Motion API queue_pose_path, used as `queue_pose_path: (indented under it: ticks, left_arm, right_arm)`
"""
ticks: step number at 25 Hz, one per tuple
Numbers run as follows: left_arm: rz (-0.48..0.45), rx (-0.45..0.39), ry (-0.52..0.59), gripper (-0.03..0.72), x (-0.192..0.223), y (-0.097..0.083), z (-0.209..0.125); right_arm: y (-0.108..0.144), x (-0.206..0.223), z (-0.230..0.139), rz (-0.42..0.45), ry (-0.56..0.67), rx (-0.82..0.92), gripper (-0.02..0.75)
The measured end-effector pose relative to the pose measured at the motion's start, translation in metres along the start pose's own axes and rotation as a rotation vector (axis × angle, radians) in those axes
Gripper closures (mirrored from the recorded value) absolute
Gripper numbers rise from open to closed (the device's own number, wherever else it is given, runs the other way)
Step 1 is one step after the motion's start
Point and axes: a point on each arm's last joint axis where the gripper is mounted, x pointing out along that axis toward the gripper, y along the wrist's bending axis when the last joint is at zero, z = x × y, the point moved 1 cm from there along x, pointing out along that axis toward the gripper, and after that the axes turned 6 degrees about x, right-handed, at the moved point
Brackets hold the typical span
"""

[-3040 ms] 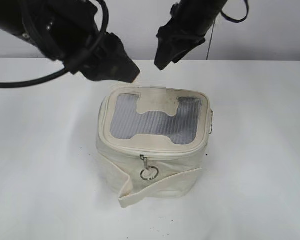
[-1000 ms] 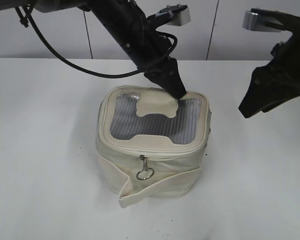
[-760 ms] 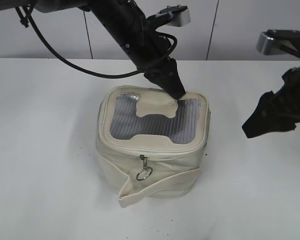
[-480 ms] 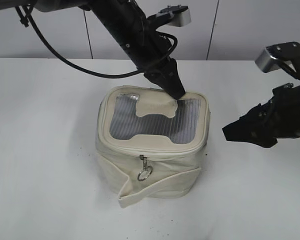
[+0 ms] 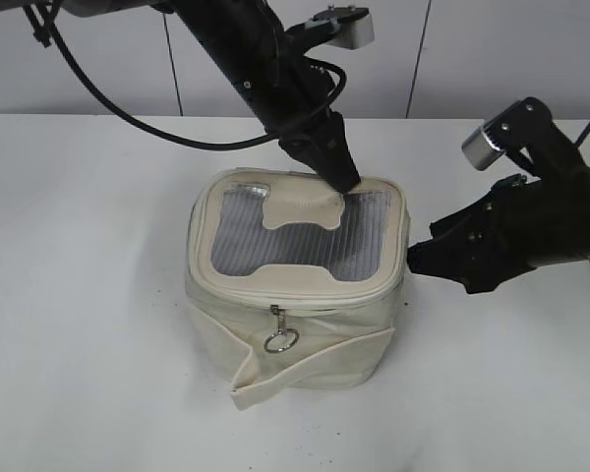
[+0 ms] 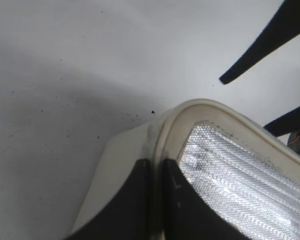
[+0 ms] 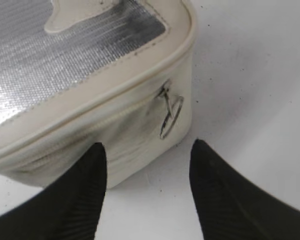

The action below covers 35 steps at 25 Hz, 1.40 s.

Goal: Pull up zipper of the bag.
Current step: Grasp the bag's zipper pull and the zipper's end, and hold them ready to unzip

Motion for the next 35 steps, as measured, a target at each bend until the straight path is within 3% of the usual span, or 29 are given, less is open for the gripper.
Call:
queue_pose_path:
  ticks: [10,12,15,18,26,35]
  left_arm:
    - [0.003,0.002,0.003,0.650,0.000,0.000,0.000]
    - [0.003,0.002,0.003,0.650,0.000,0.000,0.000]
    - [0.003,0.002,0.003,0.650,0.000,0.000,0.000]
    - [0.005,0.003,0.003,0.650,-0.001,0.000,0.000]
    - [0.003,-0.019,0.014,0.650,-0.002,-0.001,-0.001]
    - [0.005,-0.075,0.018,0.651,-0.001,-0.001,-0.001]
  right_arm:
    - [-0.014,0.032,-0.004,0.009,-0.047,0.022,0.344]
    - [-0.017,0.038,-0.002,0.009,-0.048,0.035,0.418]
    - [-0.016,0.041,-0.002,0.039,-0.045,0.023,0.635]
    - [-0.013,0.038,0.000,0.064,-0.041,0.034,0.724]
    - [0.000,0.005,0.008,0.056,0.024,0.070,0.732]
    - [0.014,-0.010,-0.002,0.126,0.170,0.130,0.732]
